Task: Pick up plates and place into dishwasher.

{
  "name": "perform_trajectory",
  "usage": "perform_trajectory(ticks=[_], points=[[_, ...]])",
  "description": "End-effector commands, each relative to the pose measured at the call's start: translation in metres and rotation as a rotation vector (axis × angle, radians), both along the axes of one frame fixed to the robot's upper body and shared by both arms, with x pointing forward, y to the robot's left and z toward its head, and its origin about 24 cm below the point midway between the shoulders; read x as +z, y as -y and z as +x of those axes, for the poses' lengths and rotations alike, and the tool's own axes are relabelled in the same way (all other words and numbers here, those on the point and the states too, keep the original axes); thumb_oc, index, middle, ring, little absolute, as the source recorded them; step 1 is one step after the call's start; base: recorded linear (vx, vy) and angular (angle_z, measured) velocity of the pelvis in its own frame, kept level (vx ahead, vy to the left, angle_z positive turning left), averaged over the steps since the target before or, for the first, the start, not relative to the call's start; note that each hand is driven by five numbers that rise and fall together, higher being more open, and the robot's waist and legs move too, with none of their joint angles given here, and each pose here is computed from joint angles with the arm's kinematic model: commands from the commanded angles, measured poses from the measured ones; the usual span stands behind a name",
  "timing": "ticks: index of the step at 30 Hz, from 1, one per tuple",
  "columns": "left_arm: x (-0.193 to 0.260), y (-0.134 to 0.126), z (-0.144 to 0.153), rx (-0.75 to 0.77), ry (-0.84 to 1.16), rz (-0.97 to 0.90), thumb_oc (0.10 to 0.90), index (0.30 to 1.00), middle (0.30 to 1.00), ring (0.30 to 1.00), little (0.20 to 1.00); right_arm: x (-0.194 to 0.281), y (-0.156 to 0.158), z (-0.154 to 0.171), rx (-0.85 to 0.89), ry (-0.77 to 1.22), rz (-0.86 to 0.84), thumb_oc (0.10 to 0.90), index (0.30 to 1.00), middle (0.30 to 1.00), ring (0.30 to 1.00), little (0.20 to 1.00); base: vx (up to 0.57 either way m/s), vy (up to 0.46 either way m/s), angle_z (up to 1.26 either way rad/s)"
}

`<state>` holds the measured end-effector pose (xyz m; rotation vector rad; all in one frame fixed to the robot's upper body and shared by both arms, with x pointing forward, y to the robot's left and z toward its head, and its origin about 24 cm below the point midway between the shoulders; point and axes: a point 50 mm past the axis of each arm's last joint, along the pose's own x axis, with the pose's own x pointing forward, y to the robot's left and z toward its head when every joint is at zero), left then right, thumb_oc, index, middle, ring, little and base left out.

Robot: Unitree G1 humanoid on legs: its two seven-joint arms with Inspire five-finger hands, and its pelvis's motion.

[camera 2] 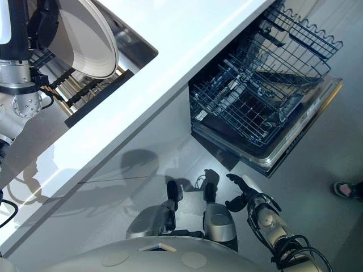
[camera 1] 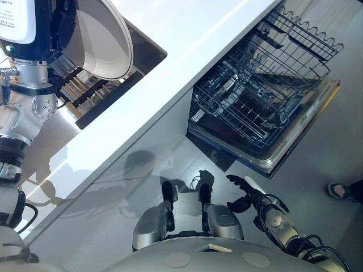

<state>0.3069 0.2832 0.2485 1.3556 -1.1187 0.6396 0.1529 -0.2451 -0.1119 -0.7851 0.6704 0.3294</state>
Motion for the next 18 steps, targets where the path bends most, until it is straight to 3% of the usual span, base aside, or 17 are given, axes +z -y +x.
perform_trajectory(ticks=[1,4,5,6,7,18], points=[[0.063,-0.007,-0.012,-0.009,0.355,-0.107,0.100,0.300,0.300,0.300,0.200,0.003,0.015,-0.020,0.017,-0.003,-0.024,0.800,0.900,0.900,0.900,0.900,0.01,0.007,-0.11],[0.061,-0.008,-0.010,0.004,0.342,-0.102,0.100,0.300,0.300,0.300,0.200,0.002,0.015,-0.023,0.022,-0.013,-0.024,0.800,0.900,0.900,0.900,0.900,0.03,0.007,-0.10],[0.058,-0.009,-0.008,0.015,0.322,-0.096,0.196,0.382,0.382,0.382,0.296,0.002,0.015,-0.022,0.024,-0.010,-0.024,0.800,0.900,0.900,0.900,0.900,0.00,0.000,0.00],[0.055,-0.010,-0.005,0.031,0.292,-0.080,0.564,0.698,0.698,0.698,0.664,0.003,0.015,-0.021,0.024,-0.005,-0.022,0.800,0.900,0.900,0.900,0.900,0.00,0.000,0.00],[0.051,-0.010,-0.003,0.040,0.263,-0.070,0.800,0.900,0.900,0.900,0.900,0.004,0.015,-0.020,0.027,-0.002,-0.022,0.800,0.900,0.900,0.900,0.900,0.00,0.000,0.00],[0.029,-0.022,0.004,0.149,0.112,0.017,0.800,0.900,0.900,0.900,0.900,0.006,0.018,-0.016,0.031,0.006,-0.032,0.800,0.900,0.900,0.900,0.900,0.00,-0.001,-0.01]])
